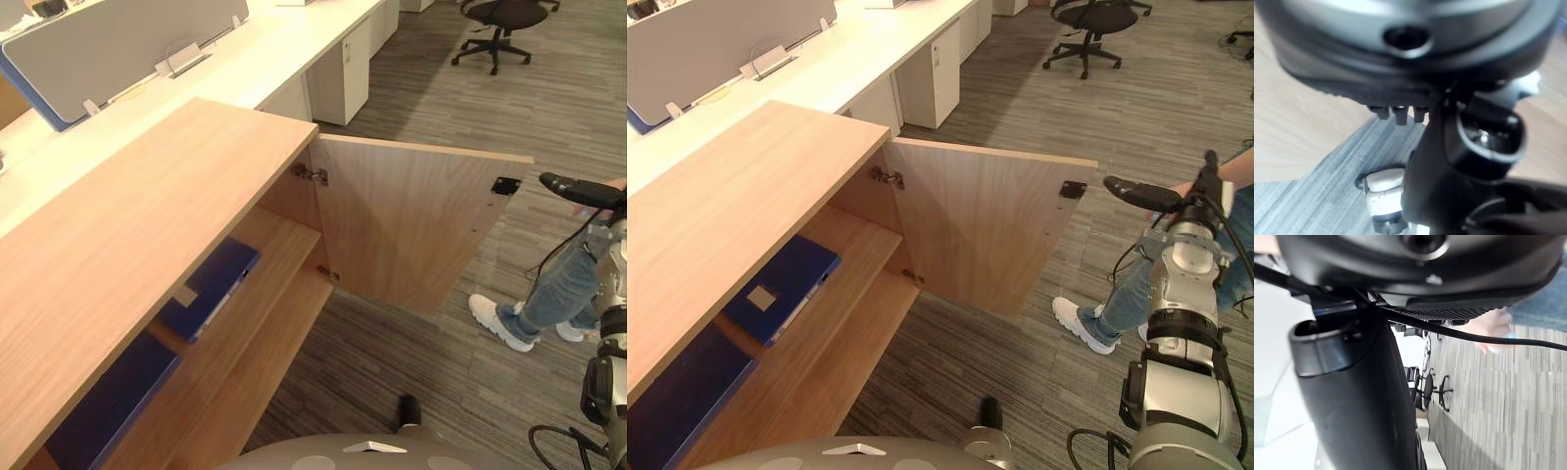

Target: Walk over to the cabinet, pick up the folder, carry it to the office cabinet, place the folder inside the office cabinet, then close the office cabinet door

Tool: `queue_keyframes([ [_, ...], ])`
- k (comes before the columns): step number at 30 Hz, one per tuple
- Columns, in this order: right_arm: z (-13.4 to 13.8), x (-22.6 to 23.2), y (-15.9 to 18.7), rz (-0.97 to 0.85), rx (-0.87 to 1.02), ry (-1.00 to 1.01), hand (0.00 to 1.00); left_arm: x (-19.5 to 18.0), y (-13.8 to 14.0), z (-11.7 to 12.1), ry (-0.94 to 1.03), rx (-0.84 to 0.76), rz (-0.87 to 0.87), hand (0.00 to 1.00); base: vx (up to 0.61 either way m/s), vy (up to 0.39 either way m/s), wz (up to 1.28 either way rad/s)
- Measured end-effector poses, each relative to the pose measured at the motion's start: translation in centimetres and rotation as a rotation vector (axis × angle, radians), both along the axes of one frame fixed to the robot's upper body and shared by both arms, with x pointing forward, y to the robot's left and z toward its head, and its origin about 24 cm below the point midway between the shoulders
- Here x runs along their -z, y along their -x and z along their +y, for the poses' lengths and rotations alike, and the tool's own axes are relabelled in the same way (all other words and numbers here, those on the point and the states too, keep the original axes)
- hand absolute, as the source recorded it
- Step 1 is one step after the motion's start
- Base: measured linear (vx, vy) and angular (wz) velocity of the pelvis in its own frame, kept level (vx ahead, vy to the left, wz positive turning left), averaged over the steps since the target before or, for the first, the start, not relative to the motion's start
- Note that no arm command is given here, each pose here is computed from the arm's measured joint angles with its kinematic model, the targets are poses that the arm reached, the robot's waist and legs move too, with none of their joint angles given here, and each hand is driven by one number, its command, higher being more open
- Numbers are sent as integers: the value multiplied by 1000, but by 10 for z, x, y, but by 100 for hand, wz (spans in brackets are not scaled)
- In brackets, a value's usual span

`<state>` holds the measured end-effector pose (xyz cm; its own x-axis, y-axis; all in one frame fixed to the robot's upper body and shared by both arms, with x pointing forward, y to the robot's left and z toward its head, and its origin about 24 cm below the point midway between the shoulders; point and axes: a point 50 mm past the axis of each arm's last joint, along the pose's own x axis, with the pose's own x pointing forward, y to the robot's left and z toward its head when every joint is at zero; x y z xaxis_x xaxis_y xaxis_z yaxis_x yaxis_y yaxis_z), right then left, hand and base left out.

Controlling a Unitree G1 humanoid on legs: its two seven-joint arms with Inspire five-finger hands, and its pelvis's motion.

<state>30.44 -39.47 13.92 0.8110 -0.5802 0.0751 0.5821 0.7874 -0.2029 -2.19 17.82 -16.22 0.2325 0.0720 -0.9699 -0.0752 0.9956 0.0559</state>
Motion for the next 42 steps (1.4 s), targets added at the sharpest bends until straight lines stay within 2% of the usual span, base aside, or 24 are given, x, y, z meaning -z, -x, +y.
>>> queue_keyframes([
  [3, -3, -6, -3, 38, -42, 22, 100, 0, -3, -4, 20, 14, -13, 100, -43, -9, 9],
  [14, 41, 4, -33, 133, -339, 2, 100, -1, -7, -3, 41, 20, -28, 100, -59, -34, 9],
  [23, 53, 10, -36, 167, -463, -50, 100, -2, -7, 3, 70, 87, -22, 100, -5, -1, -3],
  [27, 71, 3, -29, 330, -685, 55, 100, -3, -7, 6, 92, 173, -14, 100, 0, -40, -26],
  [33, 96, 3, 11, 672, -1037, 305, 100, -4, -9, 15, 95, 277, 9, 100, -38, -54, -9],
  [35, 119, 7, 36, 785, -1253, 350, 100, -4, -7, 19, 91, 313, 23, 100, -89, -58, -2],
  [37, 140, 14, 54, 826, -1414, 348, 100, -5, -8, 23, 87, 334, 26, 100, -87, -33, -1],
  [39, 168, 29, 88, 857, -1650, 298, 100, -6, -12, 24, 85, 349, 15, 100, -89, 7, -1],
  [42, 179, 55, 133, 1000, -1848, 163, 100, -7, -17, 23, 76, 372, 4, 100, -91, 51, 0],
])
